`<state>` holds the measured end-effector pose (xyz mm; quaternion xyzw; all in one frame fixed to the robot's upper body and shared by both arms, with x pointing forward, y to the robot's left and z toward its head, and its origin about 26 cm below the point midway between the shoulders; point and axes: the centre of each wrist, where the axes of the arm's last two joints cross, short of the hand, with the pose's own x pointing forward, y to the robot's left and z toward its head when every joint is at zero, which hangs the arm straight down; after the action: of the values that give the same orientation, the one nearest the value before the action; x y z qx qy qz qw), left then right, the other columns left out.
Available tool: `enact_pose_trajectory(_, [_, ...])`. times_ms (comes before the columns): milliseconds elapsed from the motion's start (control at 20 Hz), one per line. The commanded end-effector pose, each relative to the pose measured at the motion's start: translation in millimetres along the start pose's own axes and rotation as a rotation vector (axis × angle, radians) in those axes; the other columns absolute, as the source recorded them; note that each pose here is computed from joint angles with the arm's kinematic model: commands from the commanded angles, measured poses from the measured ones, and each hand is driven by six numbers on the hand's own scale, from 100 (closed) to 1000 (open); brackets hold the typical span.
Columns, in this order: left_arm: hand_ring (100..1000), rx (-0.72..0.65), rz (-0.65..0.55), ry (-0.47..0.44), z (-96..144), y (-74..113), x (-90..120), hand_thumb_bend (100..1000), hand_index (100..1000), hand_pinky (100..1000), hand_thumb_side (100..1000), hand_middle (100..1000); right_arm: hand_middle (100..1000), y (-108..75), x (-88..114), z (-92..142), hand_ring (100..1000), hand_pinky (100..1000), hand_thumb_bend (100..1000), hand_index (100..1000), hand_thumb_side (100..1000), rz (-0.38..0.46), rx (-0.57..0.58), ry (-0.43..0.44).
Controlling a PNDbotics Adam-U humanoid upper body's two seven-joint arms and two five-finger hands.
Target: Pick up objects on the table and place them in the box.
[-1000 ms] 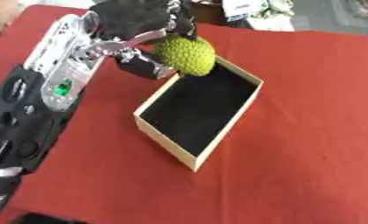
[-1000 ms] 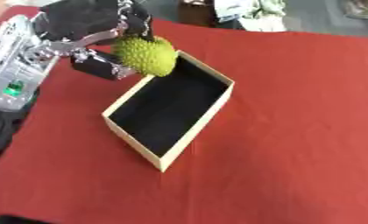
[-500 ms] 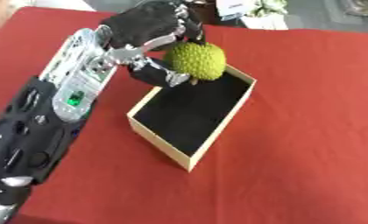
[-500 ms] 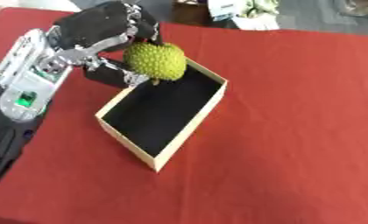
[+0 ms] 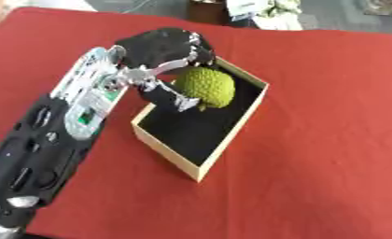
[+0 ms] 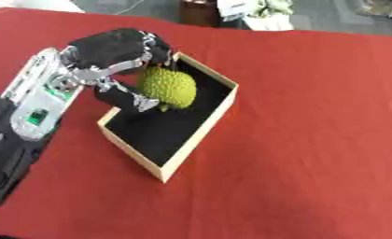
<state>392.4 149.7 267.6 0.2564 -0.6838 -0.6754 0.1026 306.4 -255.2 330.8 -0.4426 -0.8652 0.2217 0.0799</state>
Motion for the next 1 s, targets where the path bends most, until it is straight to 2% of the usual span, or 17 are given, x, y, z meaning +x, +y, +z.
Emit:
enact_pose_trajectory(50, [657,-0.031,-0.047,-0.005,1.3,7.7,0.8,225,856,647,437,701,866,-7.3,2.0,-4.8,859,813,100,839,787,0.010,-0.019,-0.020])
enact_pose_trajectory(100, [672,-0.040,-0.054,0.000,2.2,8.2,0.7,231,862,694,443,714,867,-7.3,1.9,-4.6,859,813,100,839,790,0.010,-0.020,-0.019])
enact_pose_trajectory(150, [759,-0.043,-0.061,0.010,3.6,9.4,0.0,312,894,745,534,779,866,-7.4,1.7,-4.4,859,813,100,839,786,0.010,-0.021,-0.018])
enact_pose_trajectory(250, [793,-0.038,-0.073,0.028,5.9,12.0,-0.5,409,913,791,625,809,866,-7.4,1.3,-4.0,859,812,100,839,785,0.011,-0.022,-0.016])
enact_pose_trajectory(350, [801,-0.025,-0.089,0.039,7.9,15.0,0.0,455,914,804,674,811,866,-7.2,1.1,-3.4,859,812,100,838,785,0.011,-0.022,-0.013])
enact_pose_trajectory(550, [800,-0.004,-0.106,0.053,12.1,19.4,0.1,464,912,801,695,812,866,-7.1,0.8,-2.9,859,812,100,838,783,0.011,-0.023,-0.011])
enact_pose_trajectory(700, [789,0.022,-0.095,0.067,17.7,23.0,-1.6,412,905,789,667,802,865,-7.7,0.7,-3.3,859,813,100,838,778,0.011,-0.030,-0.014])
enact_pose_trajectory(800, [769,0.067,-0.076,0.085,25.5,28.5,-3.4,283,892,772,675,784,865,-8.6,0.2,-3.8,859,813,100,838,773,0.012,-0.040,-0.016])
enact_pose_trajectory(850, [750,0.104,-0.059,0.093,31.2,32.3,-4.1,132,878,761,736,766,865,-9.2,-0.1,-4.1,859,813,100,838,766,0.012,-0.047,-0.018])
enact_pose_trajectory(950, [714,0.224,0.009,0.109,48.8,41.7,-5.2,100,855,732,807,736,865,-10.0,-0.7,-4.2,859,810,100,837,766,0.009,-0.062,-0.020])
enact_pose_trajectory(1000, [699,0.294,0.061,0.122,59.7,45.7,-5.9,100,845,720,803,721,865,-10.1,-1.2,-3.7,859,810,100,836,766,0.006,-0.067,-0.017])
